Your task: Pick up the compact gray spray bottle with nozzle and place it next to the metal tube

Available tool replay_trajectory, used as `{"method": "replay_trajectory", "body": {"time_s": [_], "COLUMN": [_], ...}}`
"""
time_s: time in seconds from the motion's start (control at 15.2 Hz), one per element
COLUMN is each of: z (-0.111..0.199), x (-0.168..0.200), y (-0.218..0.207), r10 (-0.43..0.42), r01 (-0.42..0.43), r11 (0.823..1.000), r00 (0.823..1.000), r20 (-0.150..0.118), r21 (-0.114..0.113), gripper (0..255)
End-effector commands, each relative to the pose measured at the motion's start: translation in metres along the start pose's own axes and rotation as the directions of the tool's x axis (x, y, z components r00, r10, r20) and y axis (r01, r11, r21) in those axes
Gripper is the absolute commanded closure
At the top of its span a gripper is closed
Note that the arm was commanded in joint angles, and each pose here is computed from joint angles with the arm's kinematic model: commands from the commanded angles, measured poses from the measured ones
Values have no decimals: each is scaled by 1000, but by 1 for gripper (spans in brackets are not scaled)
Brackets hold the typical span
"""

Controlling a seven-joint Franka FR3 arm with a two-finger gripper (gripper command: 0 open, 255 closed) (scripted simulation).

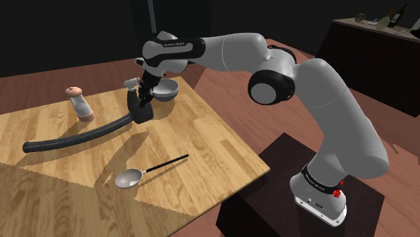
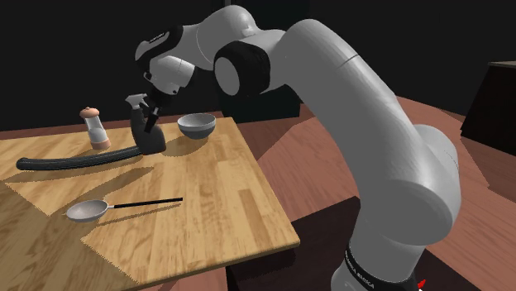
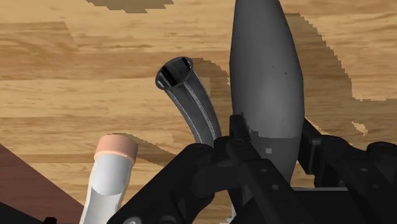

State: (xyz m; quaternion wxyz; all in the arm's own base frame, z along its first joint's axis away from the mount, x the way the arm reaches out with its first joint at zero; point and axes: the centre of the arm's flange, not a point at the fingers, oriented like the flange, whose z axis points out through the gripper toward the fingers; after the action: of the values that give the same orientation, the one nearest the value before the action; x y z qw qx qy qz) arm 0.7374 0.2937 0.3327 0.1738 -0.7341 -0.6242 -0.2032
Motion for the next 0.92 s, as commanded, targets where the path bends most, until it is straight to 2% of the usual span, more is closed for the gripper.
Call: {"method": "replay_trajectory", "body": {"time_s": [0.0,0.13,0.66,0.73,0.86], "z": [9,21,21,21,21], "x": [-5,-13,-13,-13,-13], "y": [1,1,1,1,1], "r10": [0,0,0,0,0], "r01": [0,0,0,0,0], "r11": [1000,1000,1000,1000,1000], "r00": [1000,1000,1000,1000,1000], "r20": [0,0,0,0,0], "r21": [-1,-1,-1,-1,-1], "gripper": [255,255,255,0,0]}}
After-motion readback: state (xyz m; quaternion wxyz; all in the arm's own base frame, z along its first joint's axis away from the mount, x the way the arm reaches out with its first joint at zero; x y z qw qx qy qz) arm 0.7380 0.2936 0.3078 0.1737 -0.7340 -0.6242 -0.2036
